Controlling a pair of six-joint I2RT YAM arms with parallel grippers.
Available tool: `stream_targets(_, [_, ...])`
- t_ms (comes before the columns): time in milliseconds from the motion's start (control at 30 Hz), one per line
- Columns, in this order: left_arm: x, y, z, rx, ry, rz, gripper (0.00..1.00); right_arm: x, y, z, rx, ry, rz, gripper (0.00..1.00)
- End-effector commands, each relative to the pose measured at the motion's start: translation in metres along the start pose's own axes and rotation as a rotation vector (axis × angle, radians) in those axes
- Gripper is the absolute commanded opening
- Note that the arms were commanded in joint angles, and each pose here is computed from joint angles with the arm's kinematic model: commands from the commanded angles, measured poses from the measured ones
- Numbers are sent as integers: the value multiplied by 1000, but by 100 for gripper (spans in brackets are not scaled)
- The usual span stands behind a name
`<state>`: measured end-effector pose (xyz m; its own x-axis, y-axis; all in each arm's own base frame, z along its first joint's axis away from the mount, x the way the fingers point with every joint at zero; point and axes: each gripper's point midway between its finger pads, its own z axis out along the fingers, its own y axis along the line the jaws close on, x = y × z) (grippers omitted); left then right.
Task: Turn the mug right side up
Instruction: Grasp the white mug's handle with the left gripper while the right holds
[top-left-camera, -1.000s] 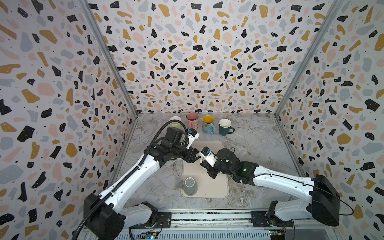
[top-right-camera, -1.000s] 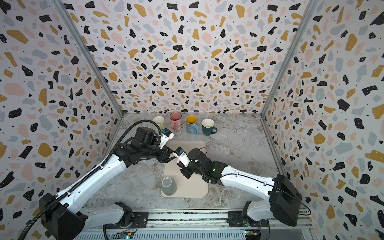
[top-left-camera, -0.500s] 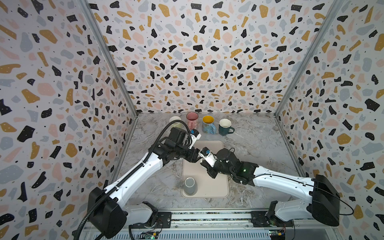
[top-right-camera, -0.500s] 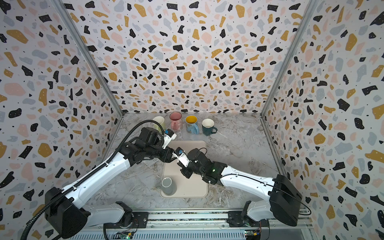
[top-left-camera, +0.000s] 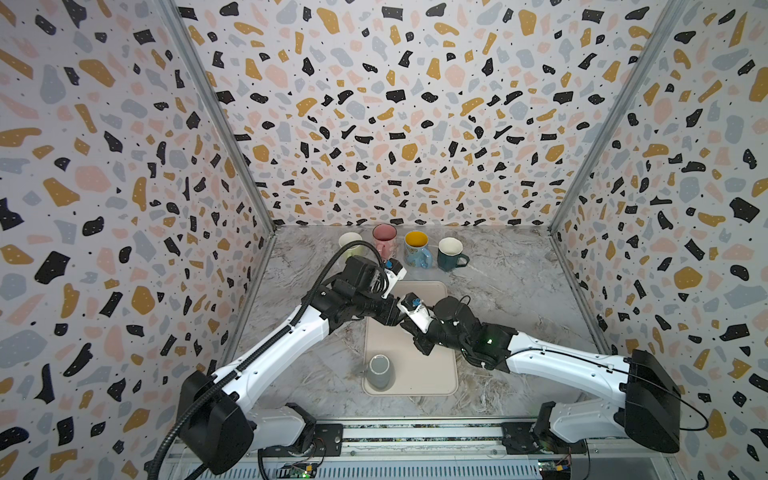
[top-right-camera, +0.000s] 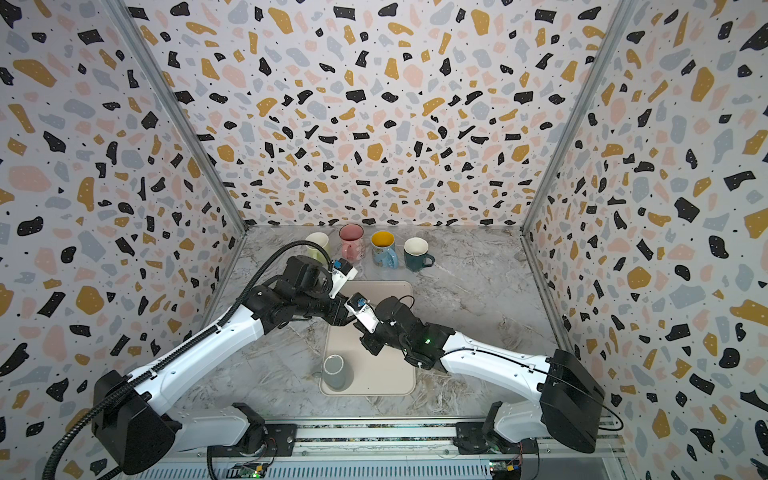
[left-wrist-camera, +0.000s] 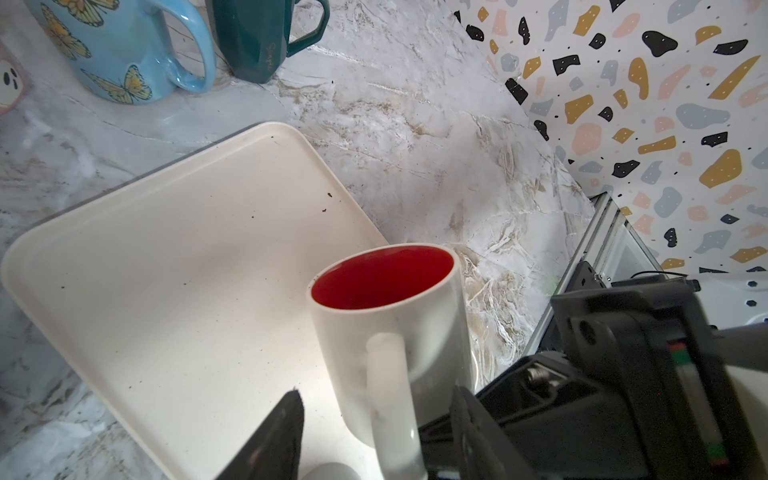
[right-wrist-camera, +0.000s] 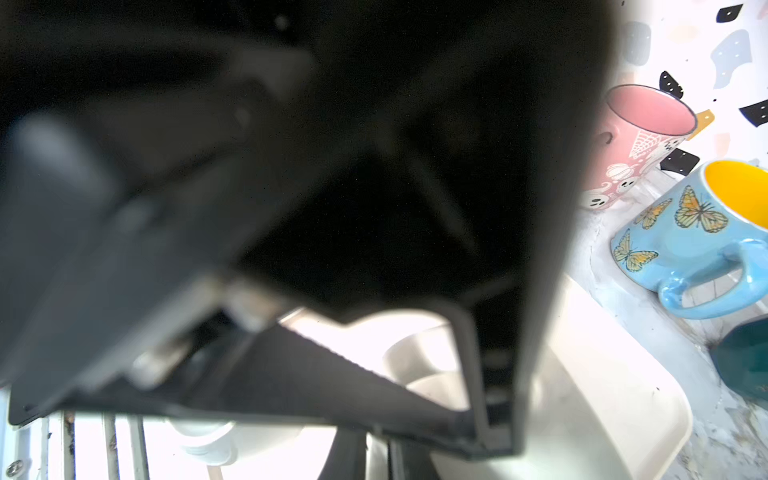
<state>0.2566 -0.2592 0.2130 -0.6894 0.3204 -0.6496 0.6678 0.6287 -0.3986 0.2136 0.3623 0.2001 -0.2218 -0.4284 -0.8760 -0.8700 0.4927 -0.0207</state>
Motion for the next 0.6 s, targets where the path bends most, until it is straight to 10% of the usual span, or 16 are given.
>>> stream_targets(0, [2, -5, 7, 24, 5, 3, 56, -61, 1, -21, 10, -182, -28, 0])
stream_targets(567, [2, 7, 12, -34, 6, -30, 54, -65, 1, -29, 23, -211, -43, 0])
